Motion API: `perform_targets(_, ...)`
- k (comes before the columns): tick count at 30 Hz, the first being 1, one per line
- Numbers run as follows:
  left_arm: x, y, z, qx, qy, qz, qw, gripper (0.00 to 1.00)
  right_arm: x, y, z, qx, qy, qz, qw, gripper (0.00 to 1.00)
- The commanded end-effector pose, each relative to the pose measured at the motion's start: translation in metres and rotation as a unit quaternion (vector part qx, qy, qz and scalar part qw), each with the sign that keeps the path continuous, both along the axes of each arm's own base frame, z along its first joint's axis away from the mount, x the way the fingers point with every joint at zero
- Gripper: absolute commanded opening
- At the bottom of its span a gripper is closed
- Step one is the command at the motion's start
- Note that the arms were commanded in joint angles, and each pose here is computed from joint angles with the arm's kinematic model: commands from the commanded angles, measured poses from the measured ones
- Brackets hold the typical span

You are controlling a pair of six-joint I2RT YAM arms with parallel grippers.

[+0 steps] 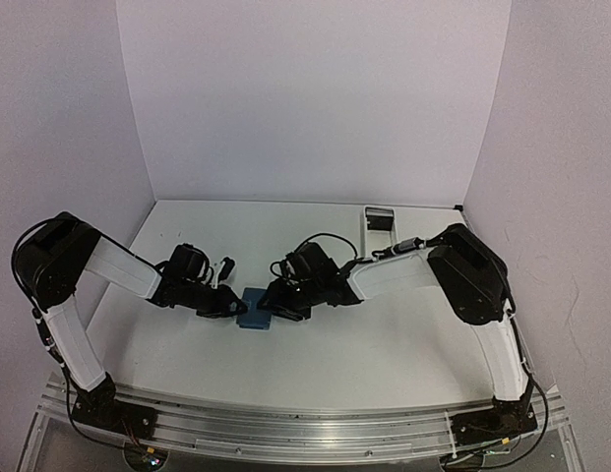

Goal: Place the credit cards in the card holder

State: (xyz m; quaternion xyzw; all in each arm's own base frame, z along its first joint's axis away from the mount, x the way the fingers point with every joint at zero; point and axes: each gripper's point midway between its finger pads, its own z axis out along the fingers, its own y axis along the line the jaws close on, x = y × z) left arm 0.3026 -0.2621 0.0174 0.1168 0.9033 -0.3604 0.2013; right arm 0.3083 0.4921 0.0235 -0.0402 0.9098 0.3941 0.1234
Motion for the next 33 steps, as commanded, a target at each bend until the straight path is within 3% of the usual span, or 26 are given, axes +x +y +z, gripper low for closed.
perform_targets(1, -0.01, 0.011, -0.026, 0.031, 0.018, 0.004, 0.999, 0.01, -0.019, -0.016, -0.036, 0.015, 0.064, -0.003, 0.998, 0.49)
perform_targets(9, -0.013, -0.002, -0.002, -0.022, -0.041, -0.073, 0.996, 0.0, -0.014, -0.029, -0.035, 0.021, 0.052, 0.007, 0.998, 0.51)
perform_targets(14, -0.023, -0.012, 0.027, -0.079, -0.118, -0.145, 0.979, 0.0, -0.009, -0.029, -0.039, 0.034, 0.039, 0.029, 0.998, 0.52)
perform_targets(19, -0.025, -0.014, 0.046, -0.124, -0.144, -0.164, 0.968, 0.0, -0.011, -0.02, -0.034, 0.078, 0.026, 0.057, 0.995, 0.51)
perform_targets(22, -0.024, -0.016, 0.046, -0.135, -0.134, -0.16, 0.969, 0.0, -0.017, -0.007, -0.029, 0.127, 0.042, 0.071, 0.988, 0.41)
perform_targets(27, -0.022, -0.016, 0.043, -0.128, -0.13, -0.158, 0.97, 0.0, -0.015, -0.006, -0.002, 0.152, 0.015, 0.074, 0.985, 0.05)
perform_targets(29, -0.023, -0.015, 0.041, -0.124, -0.127, -0.159, 0.971, 0.0, -0.014, -0.004, 0.015, 0.163, 0.002, 0.079, 0.983, 0.0)
perform_targets(33, -0.019, -0.011, 0.035, -0.109, -0.104, -0.136, 0.979, 0.0, -0.011, -0.006, 0.04, 0.174, -0.012, 0.066, 0.982, 0.0)
